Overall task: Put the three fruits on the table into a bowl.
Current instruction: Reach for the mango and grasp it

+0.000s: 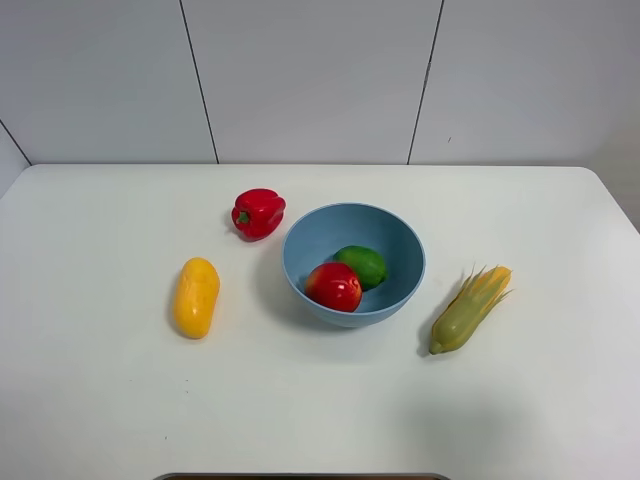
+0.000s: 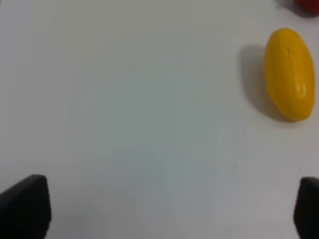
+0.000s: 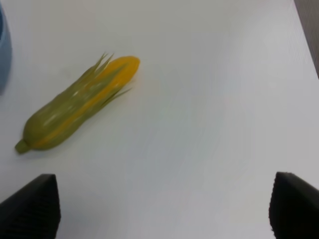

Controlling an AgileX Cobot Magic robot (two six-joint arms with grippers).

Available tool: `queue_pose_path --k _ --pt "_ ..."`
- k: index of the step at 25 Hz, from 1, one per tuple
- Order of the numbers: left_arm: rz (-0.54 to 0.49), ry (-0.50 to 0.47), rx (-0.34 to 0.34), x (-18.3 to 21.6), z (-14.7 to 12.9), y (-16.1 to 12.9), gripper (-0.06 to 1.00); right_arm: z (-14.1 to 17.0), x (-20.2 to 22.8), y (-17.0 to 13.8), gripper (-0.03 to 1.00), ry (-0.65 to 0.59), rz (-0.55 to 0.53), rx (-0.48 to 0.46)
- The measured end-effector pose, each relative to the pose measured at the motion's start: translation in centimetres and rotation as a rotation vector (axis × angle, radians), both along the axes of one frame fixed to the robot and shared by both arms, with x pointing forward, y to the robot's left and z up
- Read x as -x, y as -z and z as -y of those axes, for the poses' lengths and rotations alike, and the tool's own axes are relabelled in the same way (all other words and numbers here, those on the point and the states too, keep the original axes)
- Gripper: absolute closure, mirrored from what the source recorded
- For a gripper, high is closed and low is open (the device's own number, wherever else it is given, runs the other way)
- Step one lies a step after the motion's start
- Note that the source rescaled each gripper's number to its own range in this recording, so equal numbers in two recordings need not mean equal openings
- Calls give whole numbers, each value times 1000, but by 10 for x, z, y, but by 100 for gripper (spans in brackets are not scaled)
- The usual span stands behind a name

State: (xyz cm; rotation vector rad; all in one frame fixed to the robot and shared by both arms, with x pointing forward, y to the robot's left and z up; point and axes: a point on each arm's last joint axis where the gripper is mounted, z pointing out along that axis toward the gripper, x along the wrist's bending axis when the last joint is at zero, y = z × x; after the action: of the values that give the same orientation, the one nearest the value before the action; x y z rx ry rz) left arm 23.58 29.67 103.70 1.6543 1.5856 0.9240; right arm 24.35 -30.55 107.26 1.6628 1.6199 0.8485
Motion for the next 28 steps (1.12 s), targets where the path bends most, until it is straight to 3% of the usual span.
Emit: queue_pose_path --k 3,16,28 --pt "0 0 0 0 0 0 -6 0 4 -2 37 -5 62 -7" --pt "0 0 0 0 0 0 -6 0 16 6 37 -11 148 -19" --pt "0 0 -1 0 0 0 -6 0 19 6 37 -11 170 -21"
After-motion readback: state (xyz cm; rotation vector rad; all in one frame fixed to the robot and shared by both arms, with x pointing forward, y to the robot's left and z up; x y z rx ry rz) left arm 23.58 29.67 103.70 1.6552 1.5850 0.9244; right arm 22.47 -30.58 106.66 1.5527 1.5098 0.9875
